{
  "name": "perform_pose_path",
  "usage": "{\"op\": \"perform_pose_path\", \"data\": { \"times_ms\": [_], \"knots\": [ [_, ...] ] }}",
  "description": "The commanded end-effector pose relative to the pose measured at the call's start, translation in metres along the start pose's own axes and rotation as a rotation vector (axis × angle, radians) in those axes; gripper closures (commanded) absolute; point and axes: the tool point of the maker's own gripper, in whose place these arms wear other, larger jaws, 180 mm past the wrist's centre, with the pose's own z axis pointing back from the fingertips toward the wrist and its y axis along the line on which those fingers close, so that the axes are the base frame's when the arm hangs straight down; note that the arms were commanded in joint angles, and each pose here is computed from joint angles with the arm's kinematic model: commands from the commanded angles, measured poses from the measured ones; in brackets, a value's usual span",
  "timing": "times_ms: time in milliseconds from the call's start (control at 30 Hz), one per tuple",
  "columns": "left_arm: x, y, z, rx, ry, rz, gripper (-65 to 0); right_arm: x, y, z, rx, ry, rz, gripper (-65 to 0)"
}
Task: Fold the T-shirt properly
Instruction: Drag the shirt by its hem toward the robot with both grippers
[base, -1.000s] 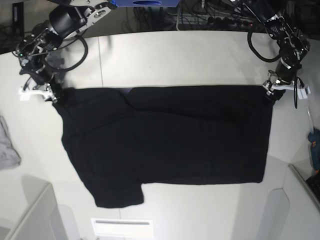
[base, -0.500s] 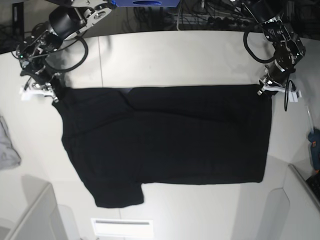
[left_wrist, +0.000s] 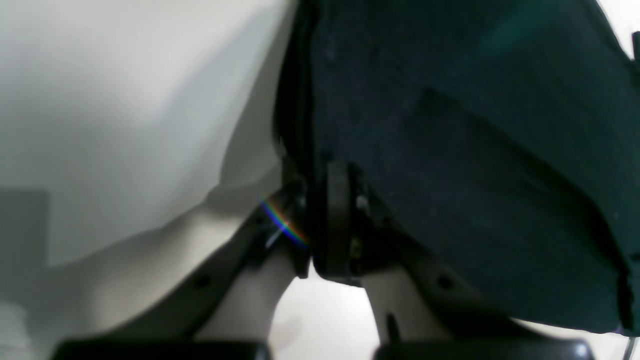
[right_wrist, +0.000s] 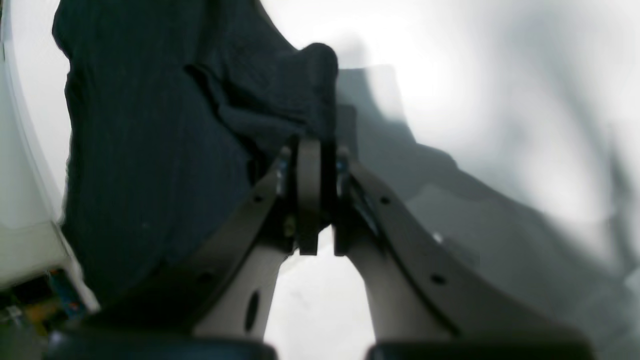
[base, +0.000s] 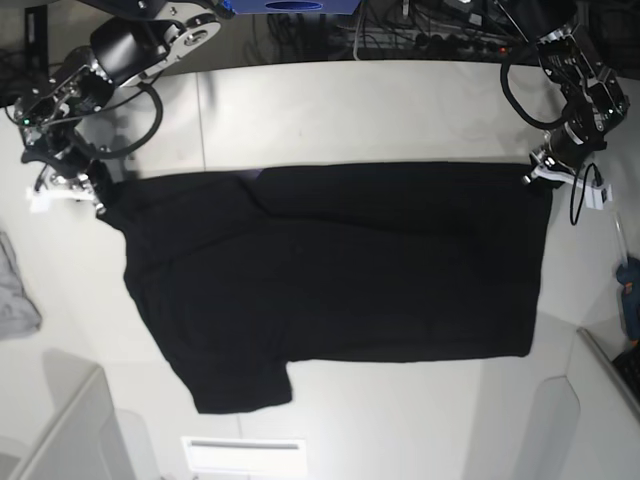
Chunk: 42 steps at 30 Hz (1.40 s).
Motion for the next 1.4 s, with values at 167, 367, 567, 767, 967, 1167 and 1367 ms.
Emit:
{"op": "perform_pose_path", "data": {
  "times_ms": [167,367,567,767,967,1167,1367],
  "knots": [
    [0.004,0.002,0.014,0.01,-0.01,-0.049,0.0,0.019,0.004,0.019,-0.003,-0.065,0.022,0.0],
    [-0.001,0.002,0.033,0.03,-0.011,-0.106,0.0,0.005,-0.012,0.029,-0.024,-0.043,0.023,0.0],
    [-0.012,0.009,0.037,0.045,0.015,-0.109,0.0,-0.002,-0.012,0.044,0.033,-0.056,0.01,0.0],
    [-0.022,0.015,0.042,0.062,0.038,-0.116,0.0,-0.005,-0.023,0.056,-0.002,-0.064,0.03,0.0],
    [-0.029,0.016,0.056,0.077,0.051,-0.153,0.0,-0.019,-0.039,0.062,-0.041,-0.032,0.032,0.0],
    [-0.039,0.022,0.066,0.095,0.077,-0.169,0.0,-0.037,-0.05,0.068,-0.042,-0.002,0.009,0.0],
    [-0.053,0.03,0.073,0.113,0.112,-0.171,0.0,-0.044,-0.057,0.077,-0.045,0.003,0.002,0.0]
  ]
}}
